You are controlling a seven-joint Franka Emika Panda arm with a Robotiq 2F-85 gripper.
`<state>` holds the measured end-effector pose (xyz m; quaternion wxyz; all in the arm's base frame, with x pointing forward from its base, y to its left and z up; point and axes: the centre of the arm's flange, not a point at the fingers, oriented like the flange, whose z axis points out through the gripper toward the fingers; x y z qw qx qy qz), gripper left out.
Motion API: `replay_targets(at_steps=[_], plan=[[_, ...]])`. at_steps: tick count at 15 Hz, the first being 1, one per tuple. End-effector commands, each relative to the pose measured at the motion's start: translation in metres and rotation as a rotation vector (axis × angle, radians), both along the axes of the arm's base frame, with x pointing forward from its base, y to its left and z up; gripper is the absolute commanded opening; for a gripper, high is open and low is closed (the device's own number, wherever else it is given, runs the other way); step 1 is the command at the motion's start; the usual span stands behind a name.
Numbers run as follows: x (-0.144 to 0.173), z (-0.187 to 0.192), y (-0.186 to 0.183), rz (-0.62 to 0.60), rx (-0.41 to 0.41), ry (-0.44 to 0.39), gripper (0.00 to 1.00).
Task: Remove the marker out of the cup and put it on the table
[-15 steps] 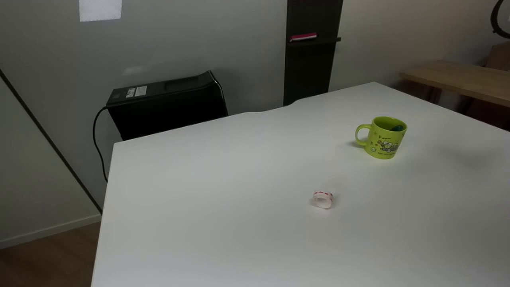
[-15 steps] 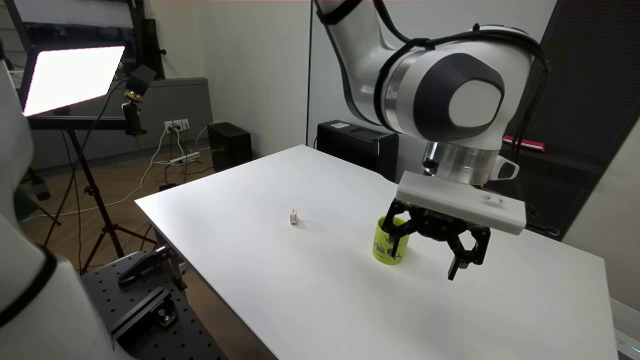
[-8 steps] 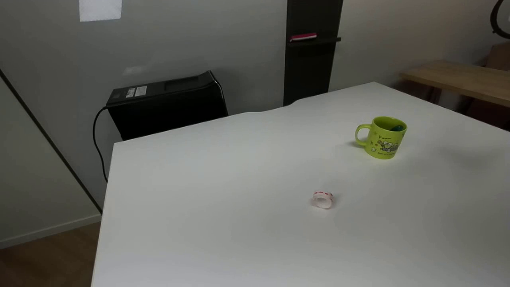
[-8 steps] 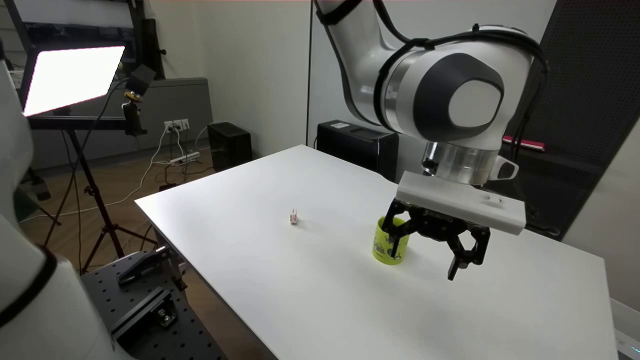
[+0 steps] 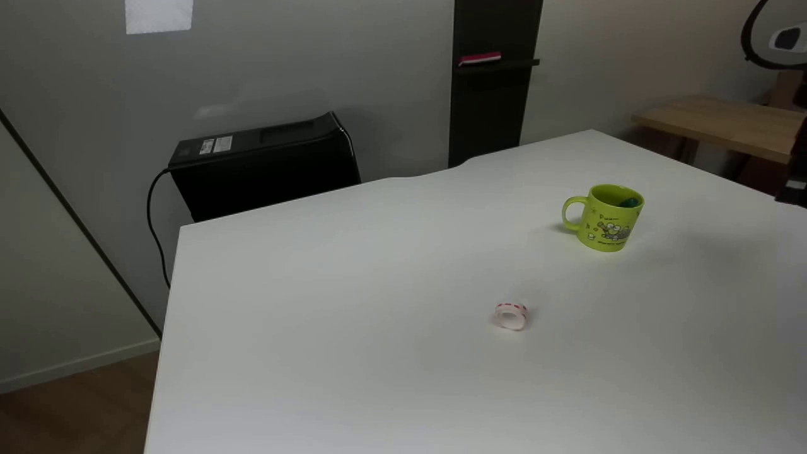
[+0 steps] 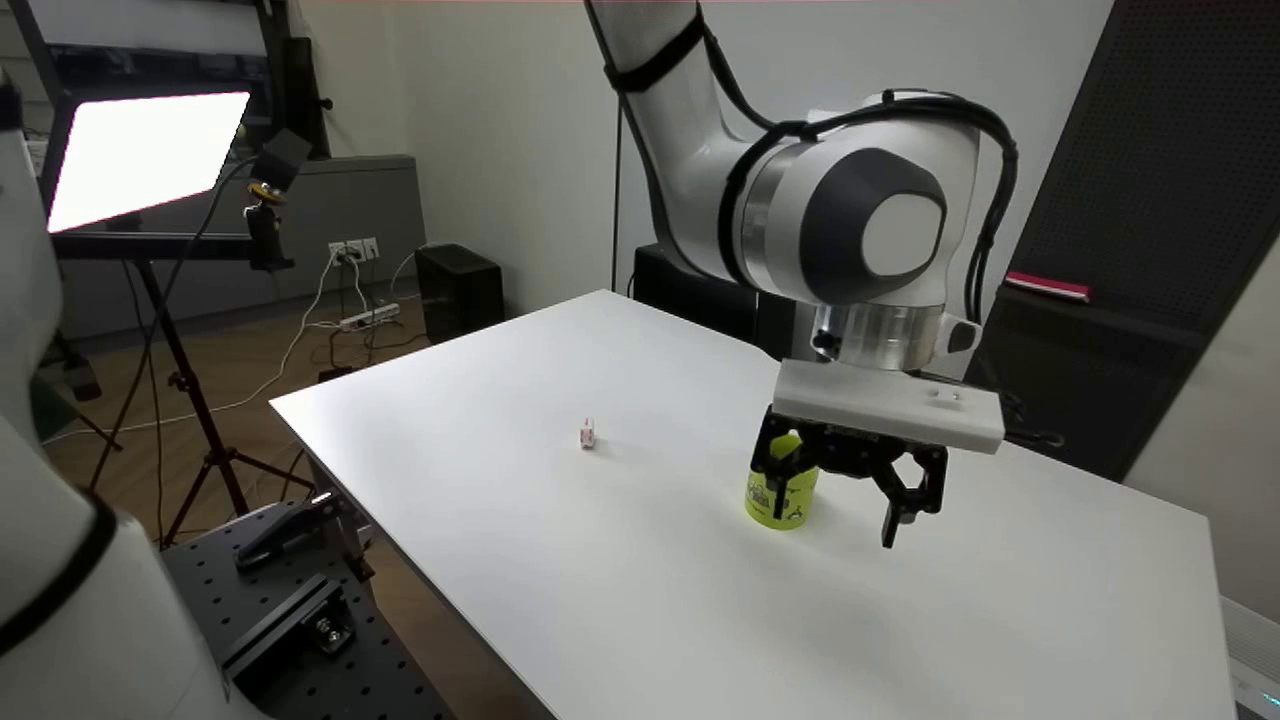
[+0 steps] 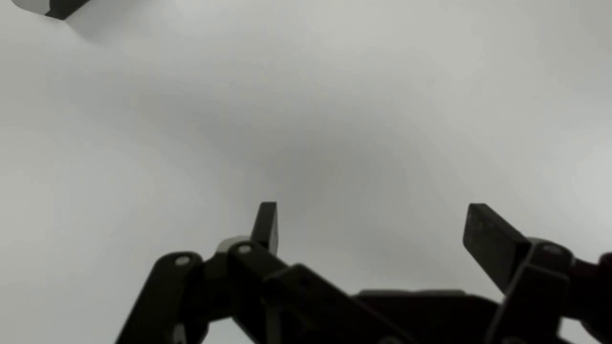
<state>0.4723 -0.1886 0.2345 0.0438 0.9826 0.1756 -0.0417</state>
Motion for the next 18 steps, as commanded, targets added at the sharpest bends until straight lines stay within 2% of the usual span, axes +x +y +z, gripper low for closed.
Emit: replay_targets(at_steps=[1, 6, 8, 12, 18], plan=[[0.023, -0.019, 0.016, 0.021, -0.032, -0.011, 1.0], [0.041, -0.039, 0.028, 0.046, -0.048, -0.02, 1.0], [0.046, -0.043, 0.029, 0.033, -0.062, -0.055, 1.0], [0.057, -0.043, 0.035, 0.018, -0.057, -0.1, 1.0], [0.073, -0.036, 0.053, 0.031, -0.052, -0.108, 1.0]])
